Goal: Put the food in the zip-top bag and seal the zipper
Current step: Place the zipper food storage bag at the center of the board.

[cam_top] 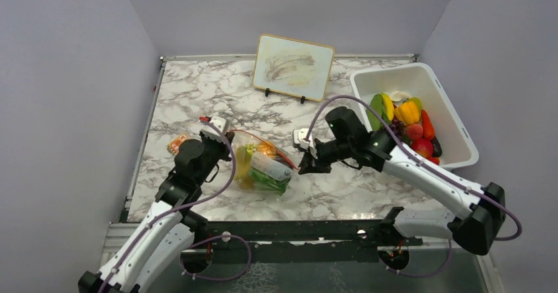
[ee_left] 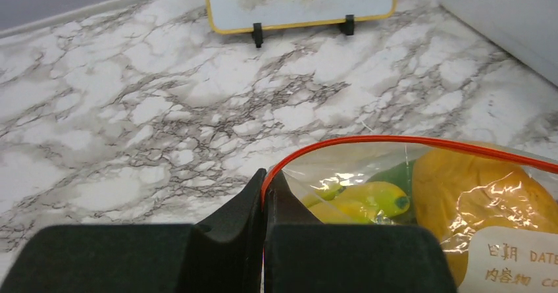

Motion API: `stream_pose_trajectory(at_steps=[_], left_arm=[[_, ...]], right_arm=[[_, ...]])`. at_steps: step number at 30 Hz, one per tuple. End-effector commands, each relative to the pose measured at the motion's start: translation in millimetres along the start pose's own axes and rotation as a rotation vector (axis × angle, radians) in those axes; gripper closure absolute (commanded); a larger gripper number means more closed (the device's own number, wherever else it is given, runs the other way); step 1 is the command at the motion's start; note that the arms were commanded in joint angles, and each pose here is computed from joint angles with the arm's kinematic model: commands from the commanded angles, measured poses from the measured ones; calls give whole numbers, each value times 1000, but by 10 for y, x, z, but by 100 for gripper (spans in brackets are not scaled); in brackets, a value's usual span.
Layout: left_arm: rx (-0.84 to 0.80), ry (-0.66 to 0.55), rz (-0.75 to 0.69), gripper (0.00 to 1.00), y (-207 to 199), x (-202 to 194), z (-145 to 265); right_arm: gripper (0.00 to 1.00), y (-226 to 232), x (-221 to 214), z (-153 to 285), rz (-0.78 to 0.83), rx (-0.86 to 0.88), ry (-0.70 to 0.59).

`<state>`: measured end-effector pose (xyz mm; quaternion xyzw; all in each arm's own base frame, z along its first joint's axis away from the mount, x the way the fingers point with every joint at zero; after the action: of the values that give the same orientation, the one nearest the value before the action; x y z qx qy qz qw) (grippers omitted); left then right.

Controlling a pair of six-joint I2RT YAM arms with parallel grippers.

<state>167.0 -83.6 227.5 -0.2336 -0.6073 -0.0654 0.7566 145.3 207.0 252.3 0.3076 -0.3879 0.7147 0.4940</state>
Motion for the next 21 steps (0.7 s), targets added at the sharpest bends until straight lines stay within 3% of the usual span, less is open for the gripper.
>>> stream_pose_trajectory(at_steps=[1,6,9,13,17,20,21], left_arm=[[186,-76,11,96,128,199,-366],[228,-14,-5,63,105,360,-668],[237,-52,-19,51,92,496,-727],[265,-74,-16,42,90,603,-735],[264,-88,5,32,80,614,-709],[237,-92,29,16,49,611,-680],[226,-92,43,5,35,605,-669]], right_arm=[[97,-449,-85,-171,-52,-172,125],[80,-800,-310,-179,-88,-399,236],[66,-970,-339,-53,-129,-509,236],[52,-1073,-295,77,-134,-618,254],[44,-1029,-232,137,-155,-647,217],[35,-935,-172,157,-179,-645,140],[31,-893,-152,160,-183,-639,107]])
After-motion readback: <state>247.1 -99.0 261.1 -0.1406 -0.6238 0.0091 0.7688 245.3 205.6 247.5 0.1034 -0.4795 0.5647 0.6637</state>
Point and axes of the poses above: each gripper's point midway between its finger pads, its own z axis back along the fingers, its own y axis along the line the jaws close on, x = y × z, the point moved 9 cm from there along z, back along the fingers, and after that the axes turned 15 degrees about z, right-handed, at the moved point
